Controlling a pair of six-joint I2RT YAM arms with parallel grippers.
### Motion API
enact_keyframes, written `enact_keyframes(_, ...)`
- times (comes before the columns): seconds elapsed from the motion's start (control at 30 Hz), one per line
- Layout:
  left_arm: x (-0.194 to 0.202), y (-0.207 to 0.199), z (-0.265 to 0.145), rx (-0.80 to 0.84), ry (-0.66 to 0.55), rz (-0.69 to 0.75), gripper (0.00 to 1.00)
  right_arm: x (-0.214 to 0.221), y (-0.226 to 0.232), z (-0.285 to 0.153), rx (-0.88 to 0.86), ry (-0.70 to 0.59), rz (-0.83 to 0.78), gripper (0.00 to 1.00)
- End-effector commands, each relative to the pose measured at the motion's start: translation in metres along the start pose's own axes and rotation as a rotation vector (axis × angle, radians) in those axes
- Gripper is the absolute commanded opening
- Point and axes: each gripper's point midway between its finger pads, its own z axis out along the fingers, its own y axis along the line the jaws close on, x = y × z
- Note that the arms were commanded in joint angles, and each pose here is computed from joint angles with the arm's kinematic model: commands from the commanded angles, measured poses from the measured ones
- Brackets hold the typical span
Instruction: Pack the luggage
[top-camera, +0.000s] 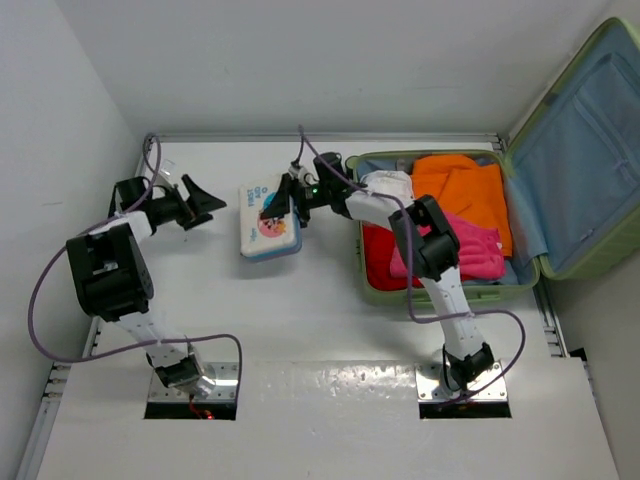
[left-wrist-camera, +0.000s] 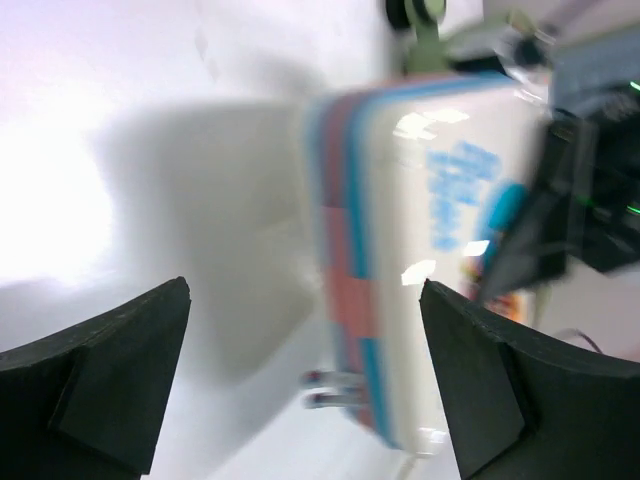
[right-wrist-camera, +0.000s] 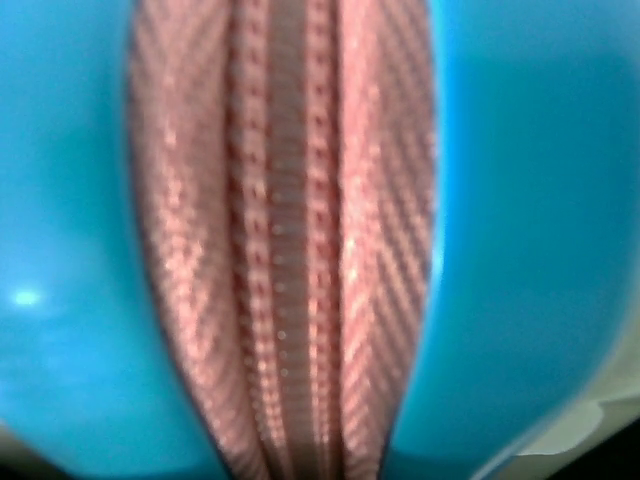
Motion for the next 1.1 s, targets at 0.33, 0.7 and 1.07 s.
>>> enact_keyframes(0.33, -0.054, -0.151, 0.006, -0.059, -0.203, 0.661, 0.98, -0.041, 0.124, -0.257, 0.356, -0.295, -0.597, 0.0)
enact_keyframes(0.7, 0.005, -0.197, 0.079, -0.002, -0.021, 0.736, 0.93, 0.025, 0.068, -0.426, 0.619, -0.374, -0.427, 0.0)
enact_keyframes(1.07, 0.02, -0.193, 0.081, -0.038, -0.007, 0.718, 0.93, 0.015, 0.005, -0.427, 0.643, -0.294, -0.179, 0.06)
